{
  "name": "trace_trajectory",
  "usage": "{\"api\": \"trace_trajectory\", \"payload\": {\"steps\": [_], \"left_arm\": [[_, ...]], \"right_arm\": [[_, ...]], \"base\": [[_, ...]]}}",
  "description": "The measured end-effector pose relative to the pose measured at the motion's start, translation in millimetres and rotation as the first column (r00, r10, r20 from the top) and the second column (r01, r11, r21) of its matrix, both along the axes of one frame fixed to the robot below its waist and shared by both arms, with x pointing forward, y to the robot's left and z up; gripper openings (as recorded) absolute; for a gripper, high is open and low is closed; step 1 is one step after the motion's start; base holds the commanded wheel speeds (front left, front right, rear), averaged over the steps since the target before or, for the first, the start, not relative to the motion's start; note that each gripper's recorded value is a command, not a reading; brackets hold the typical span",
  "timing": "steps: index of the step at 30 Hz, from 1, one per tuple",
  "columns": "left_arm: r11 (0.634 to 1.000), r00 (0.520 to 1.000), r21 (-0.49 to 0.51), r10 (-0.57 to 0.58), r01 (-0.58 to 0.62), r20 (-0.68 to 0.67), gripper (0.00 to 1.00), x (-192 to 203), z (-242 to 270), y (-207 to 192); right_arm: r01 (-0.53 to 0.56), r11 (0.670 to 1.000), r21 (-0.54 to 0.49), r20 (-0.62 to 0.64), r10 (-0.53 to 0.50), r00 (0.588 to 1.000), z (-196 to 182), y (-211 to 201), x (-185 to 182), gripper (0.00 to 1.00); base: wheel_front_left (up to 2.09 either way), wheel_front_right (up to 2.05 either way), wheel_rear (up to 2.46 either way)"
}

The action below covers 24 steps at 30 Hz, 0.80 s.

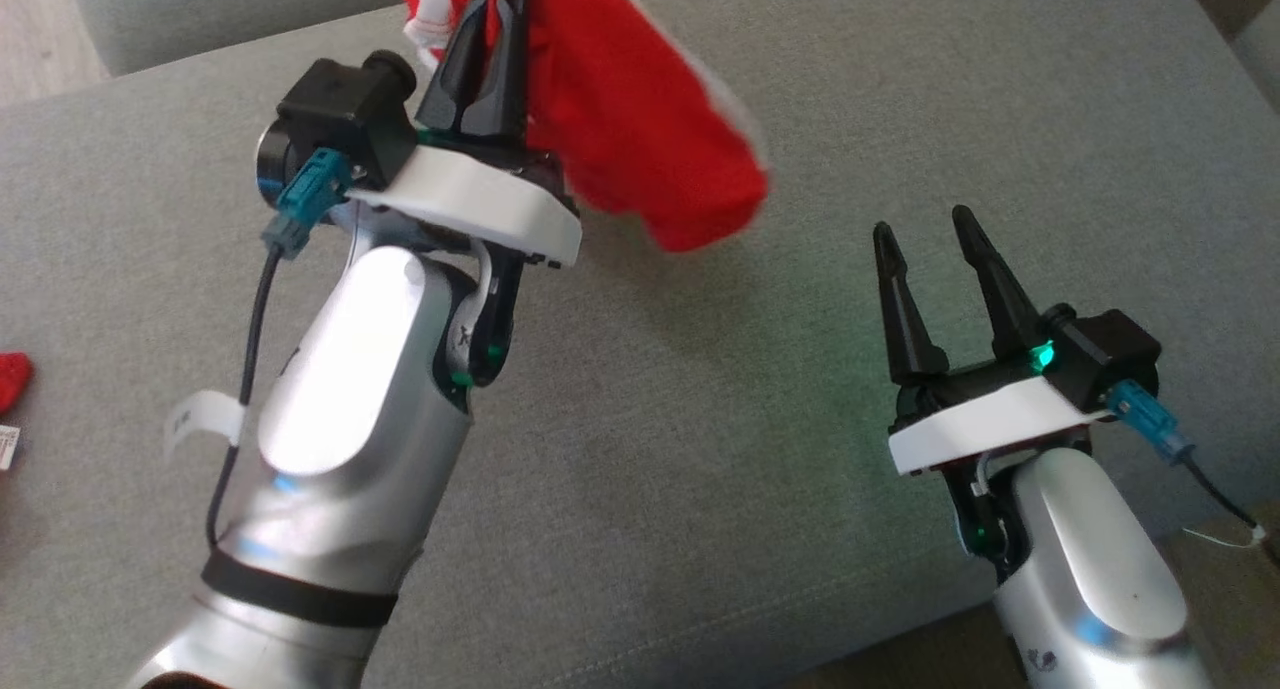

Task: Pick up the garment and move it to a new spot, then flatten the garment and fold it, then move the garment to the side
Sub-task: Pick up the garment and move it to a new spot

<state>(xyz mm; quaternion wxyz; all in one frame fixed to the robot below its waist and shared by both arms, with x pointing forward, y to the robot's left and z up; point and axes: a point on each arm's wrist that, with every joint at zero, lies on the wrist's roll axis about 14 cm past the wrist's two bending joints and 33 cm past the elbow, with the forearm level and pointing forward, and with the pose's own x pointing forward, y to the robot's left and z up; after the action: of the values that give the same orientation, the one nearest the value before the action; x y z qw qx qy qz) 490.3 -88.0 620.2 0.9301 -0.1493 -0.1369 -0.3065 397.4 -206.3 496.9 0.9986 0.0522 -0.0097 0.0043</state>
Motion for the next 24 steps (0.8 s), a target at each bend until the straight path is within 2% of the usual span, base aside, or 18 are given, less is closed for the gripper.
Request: {"api": "trace_trajectory", "payload": {"steps": [3, 6, 7, 9, 10, 11, 13, 14, 24], "left_arm": [[0.999, 0.999, 0.023, 0.034, -0.034, -0.008, 0.0, 2, -8, 6], [0.992, 0.99, 0.069, 0.111, -0.105, -0.086, 0.0, 2, -44, 29], [0.987, 0.984, 0.102, 0.136, -0.124, -0.118, 0.1, 0, -62, 38], [0.974, 0.966, 0.16, 0.189, -0.161, -0.178, 0.51, -6, -94, 58], [0.966, 0.955, 0.189, 0.215, -0.176, -0.207, 0.93, -11, -109, 68], [0.959, 0.944, 0.211, 0.237, -0.19, -0.23, 1.0, -15, -121, 77], [0.943, 0.922, 0.256, 0.28, -0.213, -0.266, 1.0, -25, -142, 95], [0.943, 0.922, 0.256, 0.28, -0.213, -0.266, 1.0, -25, -142, 95], [0.859, 0.815, 0.376, 0.474, -0.346, -0.332, 1.0, -82, -187, 177]], "right_arm": [[0.004, 1.0, 0.002, 0.002, -0.004, 1.0, 0, -1, 1, 1.0], [-0.001, 1.0, 0.006, 0.006, 0.001, 1.0, 1, 1, 5, 1.0], [-0.008, 1.0, 0.008, 0.006, 0.008, 1.0, 1, 3, 6, 1.0], [-0.024, 1.0, 0.012, 0.007, 0.024, 1.0, 0, 9, 9, 1.0], [-0.034, 0.999, 0.014, 0.008, 0.034, 0.999, 0, 13, 10, 1.0], [-0.042, 0.999, 0.015, 0.01, 0.042, 0.999, 1, 16, 11, 1.0], [-0.06, 0.998, 0.018, 0.012, 0.059, 0.998, 1, 22, 12, 1.0], [-0.06, 0.998, 0.018, 0.012, 0.059, 0.998, 1, 22, 12, 1.0], [-0.133, 0.991, 0.034, -0.006, 0.133, 0.991, -5, 50, -2, 1.0]], "base": [[0.0, 0.0, 0.0], [0.0, 0.0, 0.0], [0.0, 0.0, 0.0], [0.0, 0.0, 0.0], [0.0, 0.0, 0.0], [0.0, 0.0, 0.0], [0.0, 0.0, 0.0], [0.0, 0.0, 0.0], [0.0, 0.0, 0.0]]}}
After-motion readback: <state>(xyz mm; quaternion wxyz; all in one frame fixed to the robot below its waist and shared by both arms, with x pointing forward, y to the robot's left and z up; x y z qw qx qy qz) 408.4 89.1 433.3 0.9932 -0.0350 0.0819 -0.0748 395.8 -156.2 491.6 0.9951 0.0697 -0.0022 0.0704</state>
